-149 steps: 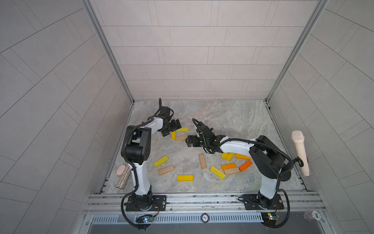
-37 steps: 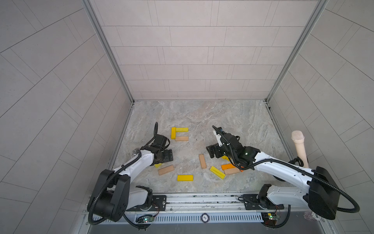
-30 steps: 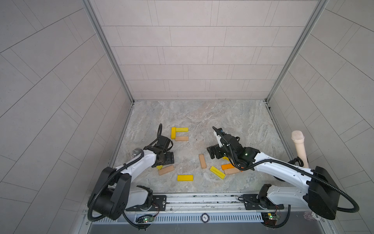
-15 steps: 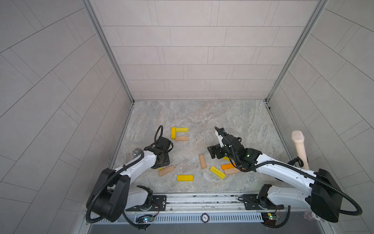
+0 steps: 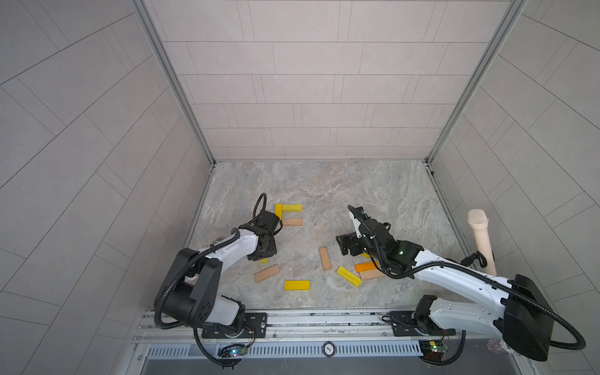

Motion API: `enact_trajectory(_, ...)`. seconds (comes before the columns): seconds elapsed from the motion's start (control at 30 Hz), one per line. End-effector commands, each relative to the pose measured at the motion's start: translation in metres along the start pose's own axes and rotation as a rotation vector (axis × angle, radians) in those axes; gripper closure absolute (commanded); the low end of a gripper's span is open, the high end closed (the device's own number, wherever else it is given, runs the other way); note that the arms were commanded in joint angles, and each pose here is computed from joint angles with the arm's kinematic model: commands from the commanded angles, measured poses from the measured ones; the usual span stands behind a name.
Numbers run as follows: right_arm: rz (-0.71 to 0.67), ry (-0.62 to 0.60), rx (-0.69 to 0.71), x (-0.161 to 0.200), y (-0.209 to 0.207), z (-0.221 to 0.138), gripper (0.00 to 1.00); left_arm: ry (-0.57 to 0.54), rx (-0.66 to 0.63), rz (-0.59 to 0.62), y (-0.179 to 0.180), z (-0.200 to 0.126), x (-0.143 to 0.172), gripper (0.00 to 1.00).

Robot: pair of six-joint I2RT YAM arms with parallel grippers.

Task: Assemble the number 8 with building blocks
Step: Move the building block to the center of the board, then assemble the building block at the center of the board.

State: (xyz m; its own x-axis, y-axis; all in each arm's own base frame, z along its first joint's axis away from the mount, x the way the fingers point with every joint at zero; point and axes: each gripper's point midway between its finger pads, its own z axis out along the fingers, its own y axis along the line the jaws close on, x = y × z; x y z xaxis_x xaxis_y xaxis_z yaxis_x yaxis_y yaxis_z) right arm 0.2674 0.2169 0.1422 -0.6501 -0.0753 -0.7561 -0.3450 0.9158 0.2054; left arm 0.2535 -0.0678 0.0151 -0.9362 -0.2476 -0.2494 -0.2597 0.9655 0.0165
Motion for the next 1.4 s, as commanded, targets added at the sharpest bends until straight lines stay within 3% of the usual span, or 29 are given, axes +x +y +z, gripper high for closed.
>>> enact_trajectory(0.0, 0.015, -0.020, 0.017, -0.004, -0.003, -0.004, 0.03, 0.029, 0.045, 0.014, -0.016, 0.015, -0.005, 0.75)
enact_trajectory(0.27, 0.015, -0.017, 0.019, -0.004, -0.003, -0.005, 0.03, 0.057, 0.053, 0.103, -0.039, 0.022, -0.028, 0.70)
enact_trajectory(0.6, 0.014, -0.018, 0.030, -0.004, -0.005, -0.005, 0.03, 0.085, 0.063, 0.154, -0.043, 0.016, -0.030, 0.54)
enact_trajectory(0.83, 0.016, -0.013, 0.023, -0.004, -0.003, -0.003, 0.03, 0.098, 0.081, 0.173, -0.040, 0.010, -0.020, 0.54)
enact_trajectory(1.2, 0.021, -0.008, 0.026, -0.002, -0.005, -0.003, 0.03, 0.080, 0.098, 0.214, -0.040, 0.002, -0.026, 0.68)
enact_trajectory(1.37, 0.022, -0.014, 0.021, -0.004, -0.003, -0.004, 0.03, 0.082, 0.119, 0.210, -0.042, 0.002, -0.030, 0.68)
